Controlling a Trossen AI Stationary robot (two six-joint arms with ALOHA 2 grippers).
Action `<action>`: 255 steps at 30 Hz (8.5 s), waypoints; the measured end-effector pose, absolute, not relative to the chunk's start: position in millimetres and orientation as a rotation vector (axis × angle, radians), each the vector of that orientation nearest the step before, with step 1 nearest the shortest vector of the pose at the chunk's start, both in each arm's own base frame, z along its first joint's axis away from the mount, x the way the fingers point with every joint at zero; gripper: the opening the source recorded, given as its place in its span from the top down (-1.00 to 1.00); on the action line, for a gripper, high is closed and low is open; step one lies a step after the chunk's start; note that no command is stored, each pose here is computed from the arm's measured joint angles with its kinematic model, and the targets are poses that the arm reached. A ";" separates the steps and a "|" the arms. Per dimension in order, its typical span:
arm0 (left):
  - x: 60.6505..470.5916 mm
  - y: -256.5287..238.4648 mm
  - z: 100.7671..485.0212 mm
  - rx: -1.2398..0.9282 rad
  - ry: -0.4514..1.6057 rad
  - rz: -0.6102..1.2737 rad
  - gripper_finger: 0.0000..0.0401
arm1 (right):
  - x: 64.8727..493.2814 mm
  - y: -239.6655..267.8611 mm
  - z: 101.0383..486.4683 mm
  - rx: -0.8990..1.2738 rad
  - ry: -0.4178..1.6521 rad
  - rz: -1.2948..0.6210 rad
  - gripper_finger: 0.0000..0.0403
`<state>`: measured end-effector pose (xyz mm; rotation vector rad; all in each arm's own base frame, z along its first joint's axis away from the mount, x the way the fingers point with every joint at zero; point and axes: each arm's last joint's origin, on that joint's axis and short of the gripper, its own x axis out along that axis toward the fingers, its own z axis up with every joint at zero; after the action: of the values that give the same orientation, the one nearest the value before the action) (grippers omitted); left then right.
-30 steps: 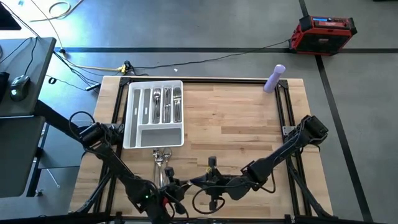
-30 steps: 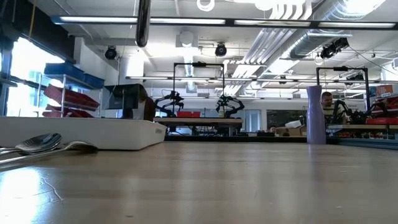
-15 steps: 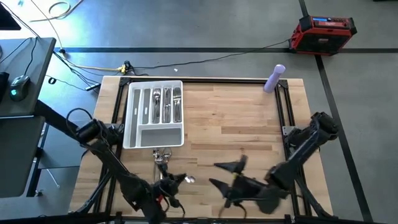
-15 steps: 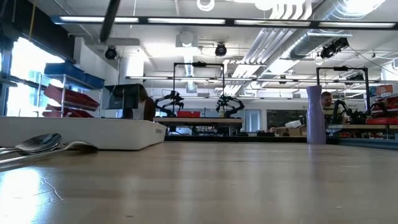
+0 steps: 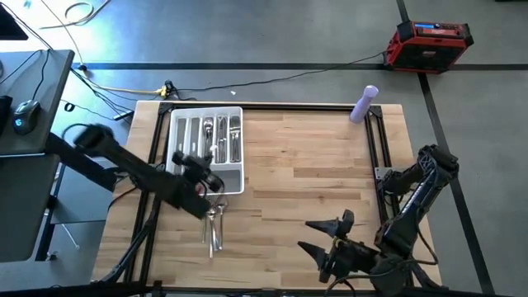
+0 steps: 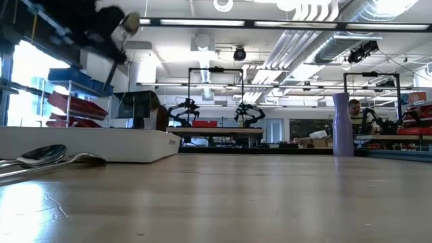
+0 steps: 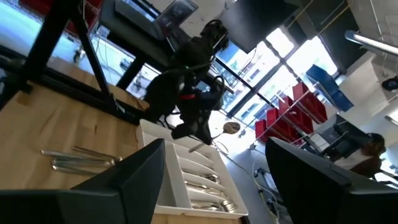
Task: Sort silverware
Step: Put the spoon in the silverware tray
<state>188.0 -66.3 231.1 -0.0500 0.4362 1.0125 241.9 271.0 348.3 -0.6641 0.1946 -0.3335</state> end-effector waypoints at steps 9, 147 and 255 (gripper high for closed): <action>154.6 -11.9 184.7 -0.283 0.281 0.936 1.00 | 255.8 260.1 345.4 -0.636 0.210 -0.319 -0.26; 162.2 -170.8 172.8 -0.530 1.061 1.239 -0.07 | 261.5 247.1 320.2 -0.502 0.364 -0.154 -0.26; 199.7 -153.2 141.7 -0.861 0.976 1.150 -0.11 | 260.5 246.6 317.3 -0.487 0.391 -0.129 -0.26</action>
<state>199.7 -153.2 141.7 -0.8608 0.9758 1.1501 260.5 246.6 317.3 -0.4869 0.3906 -0.1288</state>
